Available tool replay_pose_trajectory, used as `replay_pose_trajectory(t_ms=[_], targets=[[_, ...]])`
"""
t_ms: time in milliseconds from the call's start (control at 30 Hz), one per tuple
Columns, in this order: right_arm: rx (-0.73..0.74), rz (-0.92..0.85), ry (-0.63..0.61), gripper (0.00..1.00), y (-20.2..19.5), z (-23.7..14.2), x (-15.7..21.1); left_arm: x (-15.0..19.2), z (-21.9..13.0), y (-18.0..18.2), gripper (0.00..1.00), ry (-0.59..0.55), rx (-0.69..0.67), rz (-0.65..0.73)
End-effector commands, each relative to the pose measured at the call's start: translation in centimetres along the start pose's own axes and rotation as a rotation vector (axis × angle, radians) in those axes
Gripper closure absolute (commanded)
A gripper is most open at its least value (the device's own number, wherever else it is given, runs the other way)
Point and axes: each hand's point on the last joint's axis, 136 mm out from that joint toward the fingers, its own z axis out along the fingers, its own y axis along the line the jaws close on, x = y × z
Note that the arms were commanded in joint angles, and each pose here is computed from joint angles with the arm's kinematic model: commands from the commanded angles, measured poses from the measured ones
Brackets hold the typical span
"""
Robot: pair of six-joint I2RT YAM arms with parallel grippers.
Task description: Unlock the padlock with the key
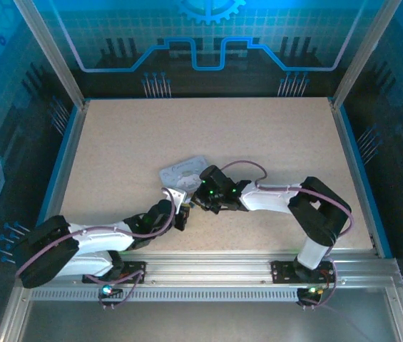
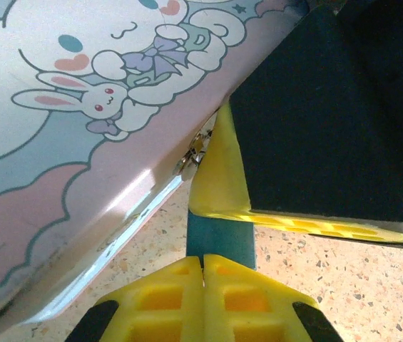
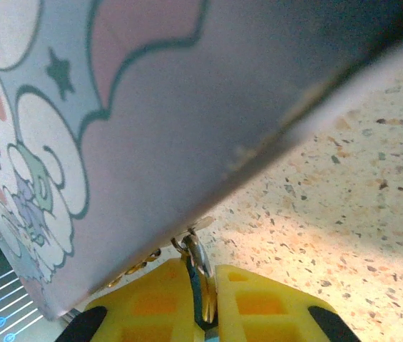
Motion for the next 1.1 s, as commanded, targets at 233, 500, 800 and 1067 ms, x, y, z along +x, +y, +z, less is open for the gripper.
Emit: replay_pose_trajectory(t_ms=[233,500,800,1067], targets=[[-0.04,-0.024,0.0,1.0,2.3,-1.6,-0.8,-1.5,-1.2,-4.1,1.0,-0.029,0.177,0.108],[-0.03,-0.023,0.031,1.0,2.4,-1.5,-0.7,-1.8,-1.4,-5.2,1.0,0.001,0.211,0.2],[-0.048,0.002,0.058,1.0,2.8,-1.6,-1.4,-1.8,-1.6,-6.1,1.0,0.026,0.223,0.32],[-0.042,0.005,0.086,1.0,2.9,-2.0,-1.9,-1.0,-1.5,-6.9,1.0,0.066,0.225,0.437]])
